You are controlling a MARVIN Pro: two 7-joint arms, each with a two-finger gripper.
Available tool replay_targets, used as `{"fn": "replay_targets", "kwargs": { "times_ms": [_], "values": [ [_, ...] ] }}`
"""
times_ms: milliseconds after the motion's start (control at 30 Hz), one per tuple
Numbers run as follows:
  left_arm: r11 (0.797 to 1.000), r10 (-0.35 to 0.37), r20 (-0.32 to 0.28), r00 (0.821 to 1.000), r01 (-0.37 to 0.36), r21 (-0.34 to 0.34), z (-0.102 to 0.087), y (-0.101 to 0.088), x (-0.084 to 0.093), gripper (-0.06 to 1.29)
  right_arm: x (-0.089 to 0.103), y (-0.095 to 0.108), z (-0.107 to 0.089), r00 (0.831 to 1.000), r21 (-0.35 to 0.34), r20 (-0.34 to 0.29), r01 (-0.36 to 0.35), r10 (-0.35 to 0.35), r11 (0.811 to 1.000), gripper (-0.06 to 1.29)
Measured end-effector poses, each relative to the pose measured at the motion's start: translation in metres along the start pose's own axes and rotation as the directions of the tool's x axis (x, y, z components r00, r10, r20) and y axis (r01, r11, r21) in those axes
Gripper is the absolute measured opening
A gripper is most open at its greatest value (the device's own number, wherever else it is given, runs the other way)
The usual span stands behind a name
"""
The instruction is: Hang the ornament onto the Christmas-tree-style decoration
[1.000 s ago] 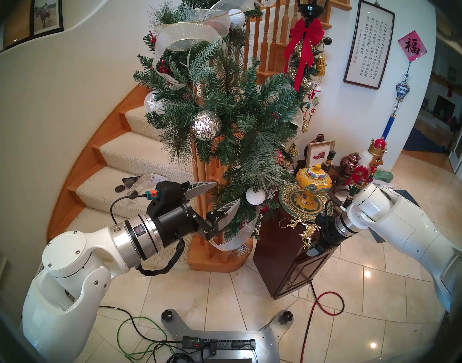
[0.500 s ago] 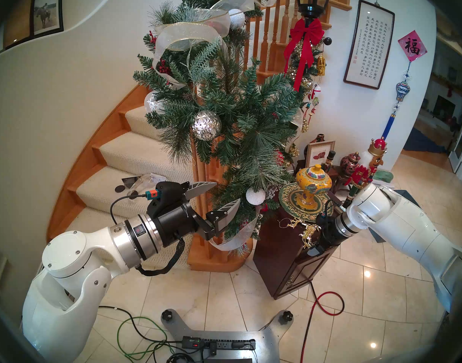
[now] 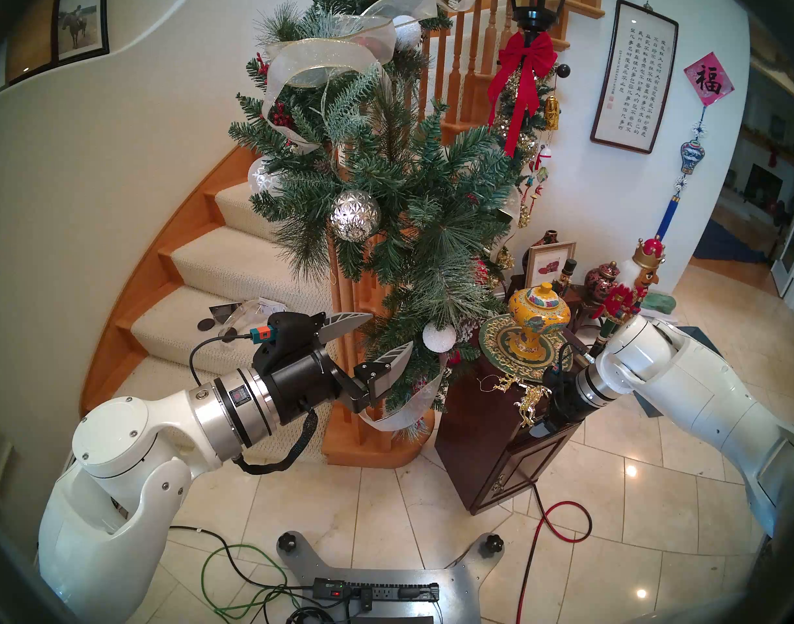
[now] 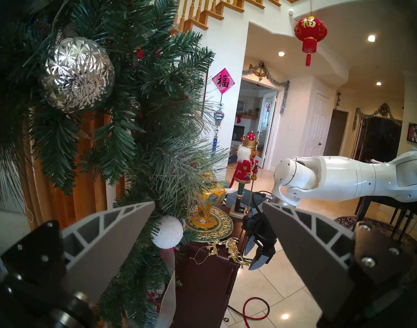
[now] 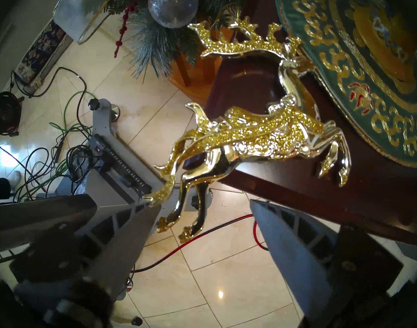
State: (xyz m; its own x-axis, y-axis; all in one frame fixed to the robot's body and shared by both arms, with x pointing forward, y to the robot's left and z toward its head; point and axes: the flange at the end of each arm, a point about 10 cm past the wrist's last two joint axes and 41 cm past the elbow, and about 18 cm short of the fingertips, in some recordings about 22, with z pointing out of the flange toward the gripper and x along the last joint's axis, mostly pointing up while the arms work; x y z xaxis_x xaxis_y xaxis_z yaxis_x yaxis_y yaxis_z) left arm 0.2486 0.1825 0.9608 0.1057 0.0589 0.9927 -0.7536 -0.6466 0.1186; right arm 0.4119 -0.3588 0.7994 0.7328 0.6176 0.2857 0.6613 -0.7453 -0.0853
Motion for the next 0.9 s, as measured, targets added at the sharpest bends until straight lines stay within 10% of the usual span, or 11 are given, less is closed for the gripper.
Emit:
{"fn": "replay_targets", "kwargs": {
  "times_ms": [900],
  "values": [
    [1.0, 0.0, 0.0, 1.0, 0.0, 0.0, 0.0, 0.0, 0.0, 1.24, 0.0014, -0.003, -0.0006, 1.0, -0.005, 0.003, 0.011, -0.011, 1.0, 0.55]
  ]
}}
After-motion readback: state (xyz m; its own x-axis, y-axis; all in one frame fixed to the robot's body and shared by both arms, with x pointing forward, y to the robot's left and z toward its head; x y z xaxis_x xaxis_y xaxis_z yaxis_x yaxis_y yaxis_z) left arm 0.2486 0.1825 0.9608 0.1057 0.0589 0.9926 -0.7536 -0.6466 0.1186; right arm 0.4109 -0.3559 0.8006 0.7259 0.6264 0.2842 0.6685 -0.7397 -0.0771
